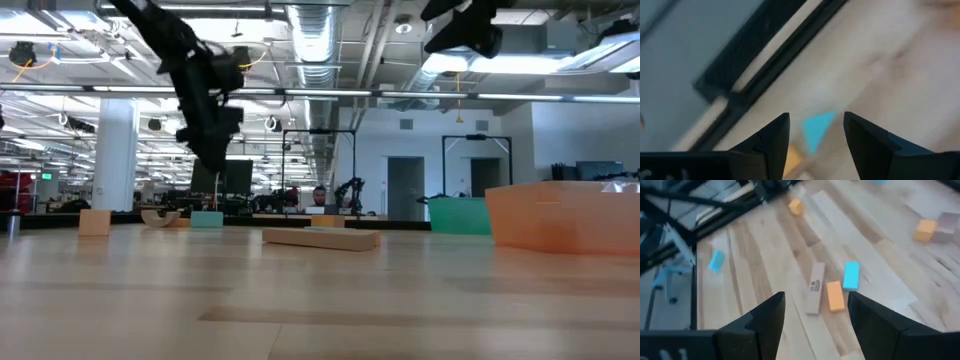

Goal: Sort & place blocks by color
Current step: Put the blue block into the blue bin

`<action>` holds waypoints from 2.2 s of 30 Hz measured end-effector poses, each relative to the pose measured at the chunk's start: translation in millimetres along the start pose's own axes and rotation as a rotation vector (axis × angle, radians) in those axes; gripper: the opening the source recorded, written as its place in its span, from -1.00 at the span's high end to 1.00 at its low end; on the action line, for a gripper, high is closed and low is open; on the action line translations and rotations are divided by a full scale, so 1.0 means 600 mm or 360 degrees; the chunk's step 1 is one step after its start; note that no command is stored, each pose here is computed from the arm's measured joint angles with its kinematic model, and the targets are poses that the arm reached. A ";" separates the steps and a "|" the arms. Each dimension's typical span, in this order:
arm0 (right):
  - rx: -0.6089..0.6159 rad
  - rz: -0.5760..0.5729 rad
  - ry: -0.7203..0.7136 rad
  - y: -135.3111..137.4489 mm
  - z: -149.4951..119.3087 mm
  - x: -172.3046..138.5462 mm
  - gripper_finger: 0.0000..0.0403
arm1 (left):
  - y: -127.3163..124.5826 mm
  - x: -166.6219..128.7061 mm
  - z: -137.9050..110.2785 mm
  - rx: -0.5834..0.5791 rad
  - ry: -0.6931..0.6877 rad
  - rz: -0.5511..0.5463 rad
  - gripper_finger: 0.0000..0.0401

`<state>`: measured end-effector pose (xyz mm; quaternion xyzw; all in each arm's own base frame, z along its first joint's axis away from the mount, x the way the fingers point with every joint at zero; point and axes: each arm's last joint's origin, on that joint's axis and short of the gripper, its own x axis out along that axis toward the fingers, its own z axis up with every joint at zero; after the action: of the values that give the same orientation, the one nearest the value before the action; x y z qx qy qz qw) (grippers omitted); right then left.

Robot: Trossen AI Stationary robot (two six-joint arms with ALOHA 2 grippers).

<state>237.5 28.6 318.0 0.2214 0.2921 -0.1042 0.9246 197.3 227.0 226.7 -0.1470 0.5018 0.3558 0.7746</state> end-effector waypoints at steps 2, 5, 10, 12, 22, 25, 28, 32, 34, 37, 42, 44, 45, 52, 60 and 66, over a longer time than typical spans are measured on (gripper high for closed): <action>-0.0056 0.0008 0.0026 -0.005 0.002 0.005 -0.19 | 0.020 0.024 0.001 -0.0111 0.0142 -0.0039 0.13; -0.0105 0.0018 0.0026 -0.018 0.010 0.005 -0.19 | 0.035 0.053 0.003 -0.0147 0.0330 -0.0134 0.10; -0.0148 0.0064 0.0030 -0.047 0.028 0.002 -0.19 | 0.029 0.087 0.006 0.0100 0.0465 -0.0201 -0.08; -0.0122 0.0080 0.0050 -0.059 0.032 -0.001 -0.19 | 0.024 0.090 0.007 0.0178 0.0472 -0.0173 -0.16; -0.0142 0.0116 0.0102 -0.085 0.040 -0.002 -0.19 | 0.025 0.102 0.005 0.0297 0.0503 -0.0149 -0.46; -0.0155 0.0105 0.0117 -0.087 0.038 -0.002 -0.19 | 0.024 0.122 0.000 0.0293 0.0544 -0.0191 -0.47; -0.0155 0.0098 0.0119 -0.089 0.039 -0.002 -0.19 | 0.023 0.146 -0.003 0.0299 0.0584 -0.0151 -0.44; -0.0153 0.0109 0.0123 -0.089 0.039 -0.002 -0.19 | 0.022 0.156 -0.003 0.0296 0.0579 -0.0153 -0.41; -0.0153 0.0123 0.0129 -0.089 0.039 -0.002 -0.19 | 0.022 0.157 -0.003 0.0310 0.0574 -0.0164 -0.41; -0.0153 0.0126 0.0130 -0.089 0.039 -0.002 -0.19 | 0.021 0.157 -0.002 0.0317 0.0563 -0.0182 -0.40; -0.0165 0.0127 0.0129 -0.089 0.039 -0.002 -0.19 | 0.021 0.159 0.005 0.0236 0.0498 -0.0208 -0.40; -0.0180 0.0128 0.0128 -0.089 0.039 -0.002 -0.19 | 0.019 0.160 0.011 0.0205 0.0441 -0.0256 -0.40; -0.0181 0.0128 0.0129 -0.089 0.039 -0.002 -0.19 | 0.018 0.159 0.010 0.0192 0.0443 -0.0294 -0.40; -0.0181 0.0128 0.0129 -0.089 0.039 -0.002 -0.19 | 0.019 0.159 0.006 0.0177 0.0488 -0.0261 -0.40; -0.0181 0.0128 0.0129 -0.089 0.039 -0.002 -0.19 | 0.021 0.159 0.005 0.0164 0.0503 -0.0237 -0.24; -0.0181 0.0129 0.0129 -0.089 0.039 -0.002 -0.19 | 0.020 0.158 0.001 0.0145 0.0546 -0.0231 0.16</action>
<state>230.7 -29.0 317.2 0.1842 0.3256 -0.0410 0.9265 212.2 274.2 145.1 -0.2061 0.6301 0.2457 0.7071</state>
